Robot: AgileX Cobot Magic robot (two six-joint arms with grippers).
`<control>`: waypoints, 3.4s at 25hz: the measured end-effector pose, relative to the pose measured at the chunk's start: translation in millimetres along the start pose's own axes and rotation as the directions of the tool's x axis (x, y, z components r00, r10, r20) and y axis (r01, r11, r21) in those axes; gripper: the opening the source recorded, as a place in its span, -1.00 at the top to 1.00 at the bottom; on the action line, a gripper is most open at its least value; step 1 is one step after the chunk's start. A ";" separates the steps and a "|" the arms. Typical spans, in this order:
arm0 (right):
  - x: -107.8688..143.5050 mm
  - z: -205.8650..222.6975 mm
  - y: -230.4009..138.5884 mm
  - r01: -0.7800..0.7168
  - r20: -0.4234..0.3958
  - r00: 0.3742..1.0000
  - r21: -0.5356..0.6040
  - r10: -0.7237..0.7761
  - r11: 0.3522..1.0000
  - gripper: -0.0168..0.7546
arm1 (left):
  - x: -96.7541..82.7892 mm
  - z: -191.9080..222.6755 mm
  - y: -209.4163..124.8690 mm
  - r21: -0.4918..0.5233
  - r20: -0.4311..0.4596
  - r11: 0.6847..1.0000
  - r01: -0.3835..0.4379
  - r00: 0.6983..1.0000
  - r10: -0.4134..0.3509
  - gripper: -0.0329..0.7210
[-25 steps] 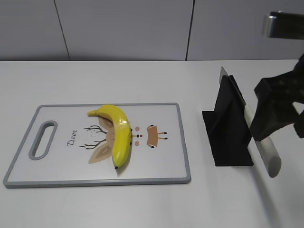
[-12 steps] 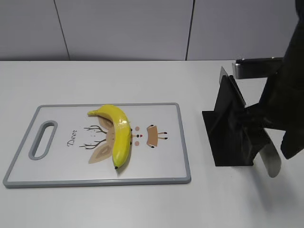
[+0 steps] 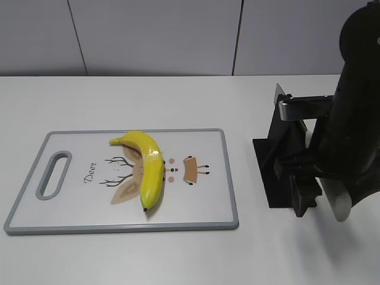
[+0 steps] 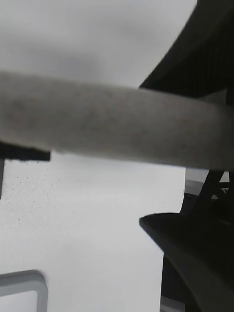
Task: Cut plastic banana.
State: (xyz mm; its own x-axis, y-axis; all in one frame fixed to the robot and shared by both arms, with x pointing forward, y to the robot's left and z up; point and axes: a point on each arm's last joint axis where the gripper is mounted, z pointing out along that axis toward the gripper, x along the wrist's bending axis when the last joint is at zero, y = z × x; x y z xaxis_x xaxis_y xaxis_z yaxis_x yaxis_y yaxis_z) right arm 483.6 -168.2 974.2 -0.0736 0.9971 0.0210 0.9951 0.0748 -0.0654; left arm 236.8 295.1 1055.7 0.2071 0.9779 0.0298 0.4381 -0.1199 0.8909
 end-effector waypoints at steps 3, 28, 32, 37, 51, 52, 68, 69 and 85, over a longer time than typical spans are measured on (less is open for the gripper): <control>0.5 0.0 -0.2 -0.006 -0.006 1.000 0.002 0.006 1.000 -0.35 | 0.0 0.0 0.0 0.000 0.000 1.000 0.000 1.000 0.000 -0.46; -1.0 -10.9 -5.4 -0.041 -0.016 0.999 -0.018 0.041 0.999 0.52 | 0.1 0.0 0.0 0.000 -0.001 1.000 -0.001 1.000 0.001 -0.46; -2.3 -22.7 -10.3 -0.042 -0.036 0.999 -0.055 0.040 0.998 0.52 | 0.1 0.0 0.0 0.000 -0.001 1.000 -0.001 1.000 0.001 -0.46; -4.8 -39.9 -15.2 -0.042 -0.043 0.998 -0.099 0.038 0.994 0.52 | 0.1 0.0 0.0 0.000 -0.001 1.000 -0.001 1.000 0.001 -0.46; -5.1 -118.6 -14.2 0.036 -0.065 0.996 -0.317 -0.060 0.948 0.52 | 0.1 0.0 0.0 0.000 -0.001 1.000 -0.001 1.000 0.001 -0.46; -4.8 -121.3 -13.7 0.063 -0.059 0.995 -0.326 -0.086 0.943 0.52 | 0.1 0.0 0.0 0.000 -0.001 1.000 -0.001 1.000 0.001 -0.46; 11.2 -113.9 5.9 0.923 0.287 0.335 -0.293 -0.898 0.250 0.52 | -11.0 -19.9 34.3 -0.285 0.089 0.955 -0.077 0.990 0.107 -0.46; 12.8 -112.1 7.9 0.934 0.294 0.295 -0.288 -0.909 0.210 0.52 | -11.4 -18.9 38.6 -0.293 0.093 0.952 -0.085 0.989 0.117 -0.46; 41.0 -71.4 75.1 0.983 0.270 0.023 -0.181 -0.962 -0.027 0.52 | -24.3 86.9 143.5 -0.161 0.439 0.818 -0.553 0.702 0.561 -0.46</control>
State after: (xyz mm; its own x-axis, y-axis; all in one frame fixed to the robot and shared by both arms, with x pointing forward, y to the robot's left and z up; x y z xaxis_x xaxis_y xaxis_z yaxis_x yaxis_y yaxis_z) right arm 560.1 -122.8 1041.4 -0.9775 -0.0445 -0.2064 -0.0873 0.9752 0.2032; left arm 370.6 239.2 1143.5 0.7753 0.5437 0.3216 0.1031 -0.6112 0.7848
